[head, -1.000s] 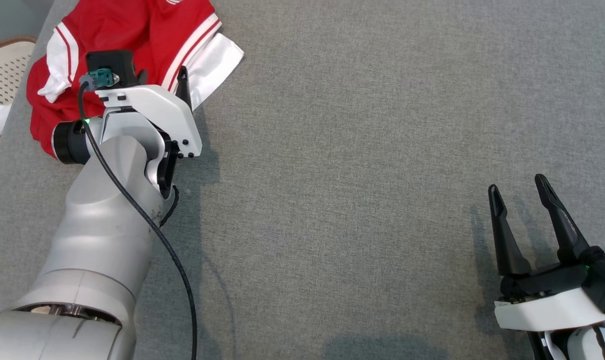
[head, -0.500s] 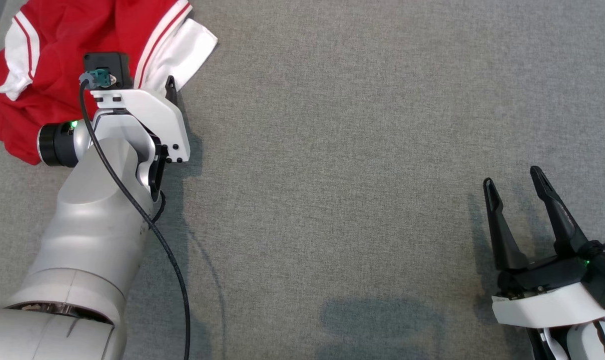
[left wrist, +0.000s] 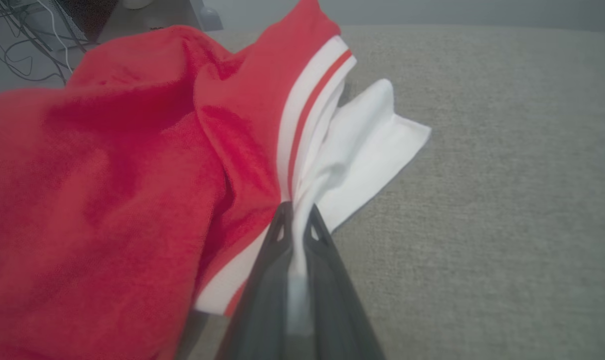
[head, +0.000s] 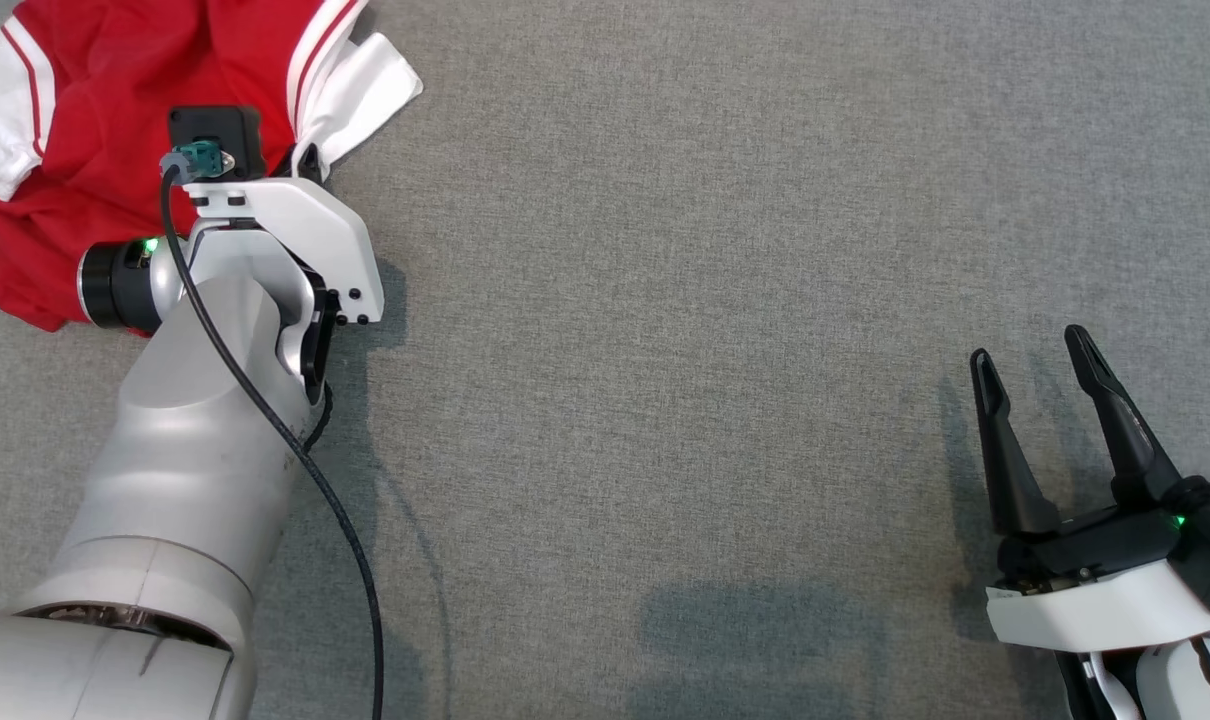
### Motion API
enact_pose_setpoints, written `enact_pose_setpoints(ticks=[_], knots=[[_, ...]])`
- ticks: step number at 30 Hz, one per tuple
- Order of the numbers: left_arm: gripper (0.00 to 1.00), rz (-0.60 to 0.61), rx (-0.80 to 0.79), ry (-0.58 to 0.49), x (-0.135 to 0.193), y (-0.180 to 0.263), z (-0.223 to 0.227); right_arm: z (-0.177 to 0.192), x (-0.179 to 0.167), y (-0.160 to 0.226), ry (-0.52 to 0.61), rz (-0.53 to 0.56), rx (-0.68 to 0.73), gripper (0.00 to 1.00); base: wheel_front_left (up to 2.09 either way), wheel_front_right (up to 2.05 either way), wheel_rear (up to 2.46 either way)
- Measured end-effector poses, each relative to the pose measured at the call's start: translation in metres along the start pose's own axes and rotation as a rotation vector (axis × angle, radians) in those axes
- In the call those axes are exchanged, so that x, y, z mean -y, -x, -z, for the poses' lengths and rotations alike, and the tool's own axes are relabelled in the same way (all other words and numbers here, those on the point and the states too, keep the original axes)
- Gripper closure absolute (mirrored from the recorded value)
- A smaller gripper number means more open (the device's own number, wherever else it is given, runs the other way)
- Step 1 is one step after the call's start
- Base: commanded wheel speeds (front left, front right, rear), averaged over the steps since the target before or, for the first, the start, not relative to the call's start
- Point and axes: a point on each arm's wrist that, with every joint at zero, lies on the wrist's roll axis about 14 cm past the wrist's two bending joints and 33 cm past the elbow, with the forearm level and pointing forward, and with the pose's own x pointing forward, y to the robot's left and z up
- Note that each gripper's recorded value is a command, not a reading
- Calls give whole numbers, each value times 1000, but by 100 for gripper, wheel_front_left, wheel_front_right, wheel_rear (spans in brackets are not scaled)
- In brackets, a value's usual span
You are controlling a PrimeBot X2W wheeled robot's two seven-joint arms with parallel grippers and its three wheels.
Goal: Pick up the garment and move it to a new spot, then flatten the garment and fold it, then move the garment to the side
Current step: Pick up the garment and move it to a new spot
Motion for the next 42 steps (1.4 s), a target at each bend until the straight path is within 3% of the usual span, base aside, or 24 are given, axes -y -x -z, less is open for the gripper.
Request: enact_pose_setpoints(ticks=[9, 23, 30, 42], knots=[[100, 85, 175, 65, 18, 15, -44, -15, -9, -1, -13, -7, 37, 0, 0, 0, 0], [100, 325, 588, 199, 74, 74, -193, -50, -16, 16, -22, 19, 113, 0, 0, 0, 0], [100, 527, 728, 269, 126, 126, -244, -73, -14, 31, -25, 57, 168, 0, 0, 0, 0], [100, 910, 839, 395, 224, 238, -293, -98, 0, 73, -11, 144, 227, 0, 0, 0, 0]])
